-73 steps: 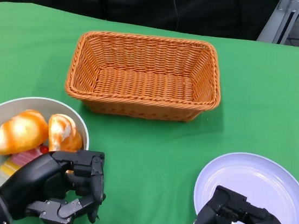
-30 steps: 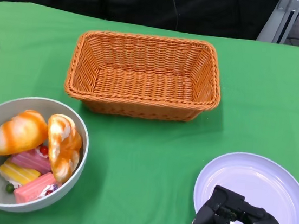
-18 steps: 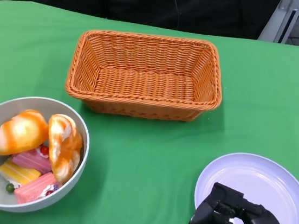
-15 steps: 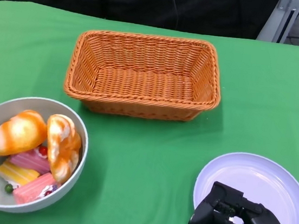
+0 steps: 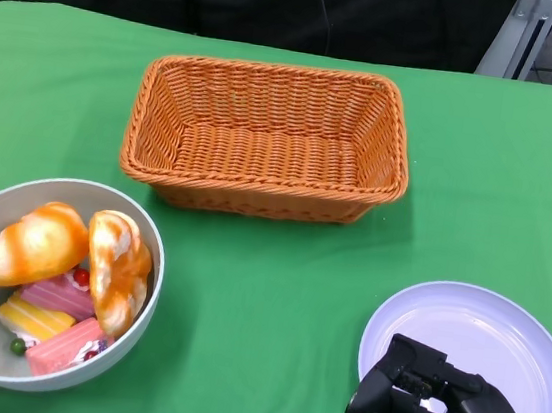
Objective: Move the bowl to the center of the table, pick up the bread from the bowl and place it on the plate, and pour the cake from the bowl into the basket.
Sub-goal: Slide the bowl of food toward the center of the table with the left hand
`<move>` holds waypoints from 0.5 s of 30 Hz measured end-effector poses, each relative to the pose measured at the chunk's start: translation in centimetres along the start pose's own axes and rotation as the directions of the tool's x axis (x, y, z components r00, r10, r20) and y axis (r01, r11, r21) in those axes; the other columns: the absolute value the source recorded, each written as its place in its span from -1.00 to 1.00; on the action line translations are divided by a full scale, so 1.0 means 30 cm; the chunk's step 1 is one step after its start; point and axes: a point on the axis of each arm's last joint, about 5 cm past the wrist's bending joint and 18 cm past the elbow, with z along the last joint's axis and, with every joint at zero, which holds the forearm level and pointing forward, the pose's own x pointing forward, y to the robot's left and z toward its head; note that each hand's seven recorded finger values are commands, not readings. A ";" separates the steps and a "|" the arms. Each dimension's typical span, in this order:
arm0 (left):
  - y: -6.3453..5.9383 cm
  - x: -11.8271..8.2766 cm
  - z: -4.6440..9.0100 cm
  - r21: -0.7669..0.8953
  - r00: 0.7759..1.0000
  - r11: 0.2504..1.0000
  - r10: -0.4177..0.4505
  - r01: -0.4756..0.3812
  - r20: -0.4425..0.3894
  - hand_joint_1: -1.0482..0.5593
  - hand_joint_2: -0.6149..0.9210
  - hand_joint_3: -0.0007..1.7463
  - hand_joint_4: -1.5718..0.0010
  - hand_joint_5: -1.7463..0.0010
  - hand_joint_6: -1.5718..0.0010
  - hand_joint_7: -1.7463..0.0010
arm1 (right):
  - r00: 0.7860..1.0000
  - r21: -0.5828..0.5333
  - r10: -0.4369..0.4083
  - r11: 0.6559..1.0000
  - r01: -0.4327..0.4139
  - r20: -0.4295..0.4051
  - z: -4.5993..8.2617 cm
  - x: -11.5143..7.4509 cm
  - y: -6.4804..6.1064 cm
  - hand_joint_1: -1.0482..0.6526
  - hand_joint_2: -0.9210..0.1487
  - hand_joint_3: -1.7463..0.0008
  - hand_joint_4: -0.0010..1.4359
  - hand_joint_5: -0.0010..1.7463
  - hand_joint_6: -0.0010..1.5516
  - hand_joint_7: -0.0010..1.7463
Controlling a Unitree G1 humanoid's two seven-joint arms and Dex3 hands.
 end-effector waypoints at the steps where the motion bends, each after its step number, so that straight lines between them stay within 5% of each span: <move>1: -0.002 -0.002 0.009 0.002 1.000 1.000 -0.014 0.014 -0.001 -0.40 1.00 -0.30 0.76 0.99 0.76 1.00 | 1.000 0.000 0.000 1.000 0.000 0.000 0.000 0.000 0.000 0.16 -0.18 -0.45 -0.01 0.92 -0.09 0.62; 15: -0.050 -0.087 0.062 -0.045 0.956 0.962 -0.272 0.268 -0.114 -0.43 1.00 -0.27 0.88 1.00 0.91 1.00 | 1.000 -0.002 -0.003 1.000 0.003 0.000 0.001 0.002 0.000 0.16 -0.19 -0.44 -0.02 0.93 -0.09 0.62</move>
